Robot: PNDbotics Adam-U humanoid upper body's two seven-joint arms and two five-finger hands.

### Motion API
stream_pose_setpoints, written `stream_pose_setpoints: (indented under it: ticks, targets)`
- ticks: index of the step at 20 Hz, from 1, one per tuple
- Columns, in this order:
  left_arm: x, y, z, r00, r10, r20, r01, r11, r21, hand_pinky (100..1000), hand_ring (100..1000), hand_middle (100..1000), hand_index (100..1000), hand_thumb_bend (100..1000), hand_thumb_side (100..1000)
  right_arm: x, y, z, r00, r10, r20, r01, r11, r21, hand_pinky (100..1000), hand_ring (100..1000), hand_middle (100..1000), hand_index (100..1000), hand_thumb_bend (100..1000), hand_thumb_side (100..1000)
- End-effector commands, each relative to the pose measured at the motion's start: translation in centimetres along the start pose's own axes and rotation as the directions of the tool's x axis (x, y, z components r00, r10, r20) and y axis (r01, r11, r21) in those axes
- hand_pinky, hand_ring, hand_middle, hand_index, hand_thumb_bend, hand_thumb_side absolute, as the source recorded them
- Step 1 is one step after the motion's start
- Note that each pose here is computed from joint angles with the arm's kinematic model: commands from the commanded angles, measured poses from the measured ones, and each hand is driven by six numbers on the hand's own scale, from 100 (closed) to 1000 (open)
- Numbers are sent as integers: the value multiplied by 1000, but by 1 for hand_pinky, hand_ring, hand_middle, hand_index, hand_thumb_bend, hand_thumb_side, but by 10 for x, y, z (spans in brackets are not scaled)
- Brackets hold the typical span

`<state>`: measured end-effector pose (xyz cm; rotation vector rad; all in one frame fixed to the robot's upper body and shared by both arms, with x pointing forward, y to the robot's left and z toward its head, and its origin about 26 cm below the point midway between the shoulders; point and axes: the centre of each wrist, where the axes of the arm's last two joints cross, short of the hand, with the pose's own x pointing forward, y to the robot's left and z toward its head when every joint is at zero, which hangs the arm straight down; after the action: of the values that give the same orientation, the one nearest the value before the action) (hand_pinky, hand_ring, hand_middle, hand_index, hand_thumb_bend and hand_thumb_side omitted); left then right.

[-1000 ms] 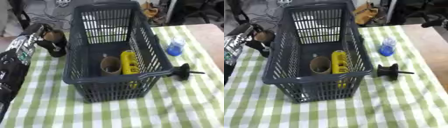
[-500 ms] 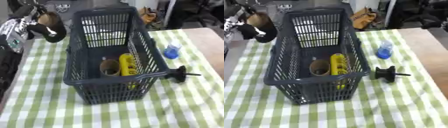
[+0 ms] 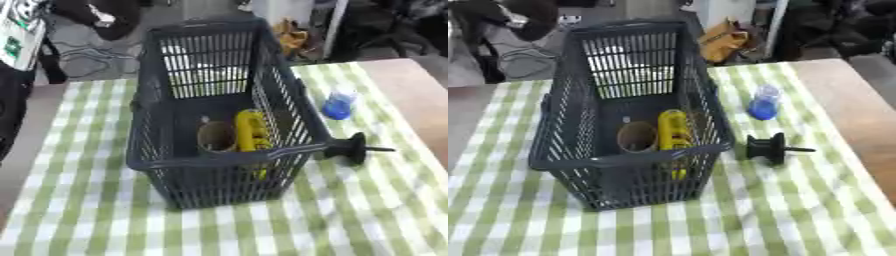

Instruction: Pick up objects on the table and place them in the box.

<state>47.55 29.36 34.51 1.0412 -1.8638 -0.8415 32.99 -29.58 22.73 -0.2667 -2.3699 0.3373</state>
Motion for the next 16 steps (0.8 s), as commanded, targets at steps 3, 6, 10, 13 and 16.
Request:
stream_pose_setpoints:
  ticks: [3,6,10,13,16]
  targets:
    - [46,10,-7,980,56,189,-50,998,-35,325,443,554,645,556,100,6,-5,-5,1000,11,23,-12,1000,12,608,771,746,974,100,705]
    - [64,-7,-8,962,57,268,-17,989,-149,322,441,554,646,570,100,6,-5,-6,1000,10,26,-10,1000,11,609,771,746,973,100,705]
    - [76,-39,-2,935,44,352,75,945,-317,335,450,563,651,597,100,6,-5,-6,1000,10,27,-11,1000,8,609,771,746,973,100,705]
    - [80,-61,5,914,38,404,156,887,-435,347,457,570,656,619,100,6,-6,-6,1000,11,28,-11,1000,7,609,771,746,973,100,706]
    - [76,-89,17,903,47,427,218,805,-551,367,469,581,661,622,100,7,-6,-6,1000,11,28,-11,1000,6,610,771,746,973,100,706]
